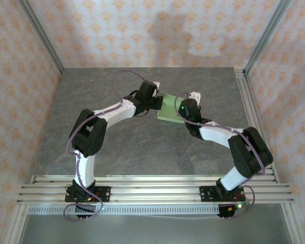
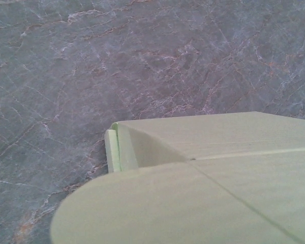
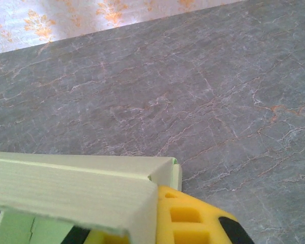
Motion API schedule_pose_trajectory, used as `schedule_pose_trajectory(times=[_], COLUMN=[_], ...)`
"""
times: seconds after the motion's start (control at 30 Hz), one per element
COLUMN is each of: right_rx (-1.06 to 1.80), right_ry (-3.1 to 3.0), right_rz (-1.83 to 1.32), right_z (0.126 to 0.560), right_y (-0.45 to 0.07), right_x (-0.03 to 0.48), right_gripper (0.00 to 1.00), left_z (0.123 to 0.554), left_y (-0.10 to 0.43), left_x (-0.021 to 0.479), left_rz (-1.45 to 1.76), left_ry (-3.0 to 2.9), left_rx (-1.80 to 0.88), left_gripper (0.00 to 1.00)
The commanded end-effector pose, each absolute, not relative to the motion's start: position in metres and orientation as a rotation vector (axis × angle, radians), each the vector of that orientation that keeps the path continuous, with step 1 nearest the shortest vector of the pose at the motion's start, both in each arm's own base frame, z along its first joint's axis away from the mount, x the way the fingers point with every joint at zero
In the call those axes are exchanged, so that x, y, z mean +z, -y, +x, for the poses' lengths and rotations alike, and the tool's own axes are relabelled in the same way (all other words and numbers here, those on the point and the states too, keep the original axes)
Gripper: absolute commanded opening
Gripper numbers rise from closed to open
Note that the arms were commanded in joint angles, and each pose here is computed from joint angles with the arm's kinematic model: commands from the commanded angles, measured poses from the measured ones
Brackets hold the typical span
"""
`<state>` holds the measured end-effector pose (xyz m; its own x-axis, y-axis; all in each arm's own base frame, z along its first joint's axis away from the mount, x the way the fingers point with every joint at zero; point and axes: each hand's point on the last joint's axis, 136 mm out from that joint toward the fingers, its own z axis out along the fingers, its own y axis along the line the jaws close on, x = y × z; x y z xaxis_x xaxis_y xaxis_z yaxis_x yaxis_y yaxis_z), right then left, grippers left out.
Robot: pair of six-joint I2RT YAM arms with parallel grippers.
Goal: Fold the paper box
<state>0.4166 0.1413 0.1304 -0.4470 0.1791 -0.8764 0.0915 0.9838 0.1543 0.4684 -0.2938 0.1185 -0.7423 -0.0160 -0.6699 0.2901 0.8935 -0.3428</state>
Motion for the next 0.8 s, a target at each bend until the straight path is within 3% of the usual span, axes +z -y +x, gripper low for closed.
schedule_pose_trajectory(times=[0.0,0.77], right_rx=[0.17,0.239], right_ry=[-1.898,-1.883], right_rz=[0.201,0.052], right_z=[0.424,0.404], right_y=[-0.15,-0.162], right_x=[0.159,0.108], right_gripper=[0.0,0.02], left_z=[0.47,0.449], left_y=[0.296,0.292], left_x=[0.137,0.083], left_rz=[0.138,0.112], left_ry=[-2.276,-2.302], left_rx=[-0.596,-0.532], left_gripper=[0.03,0.03])
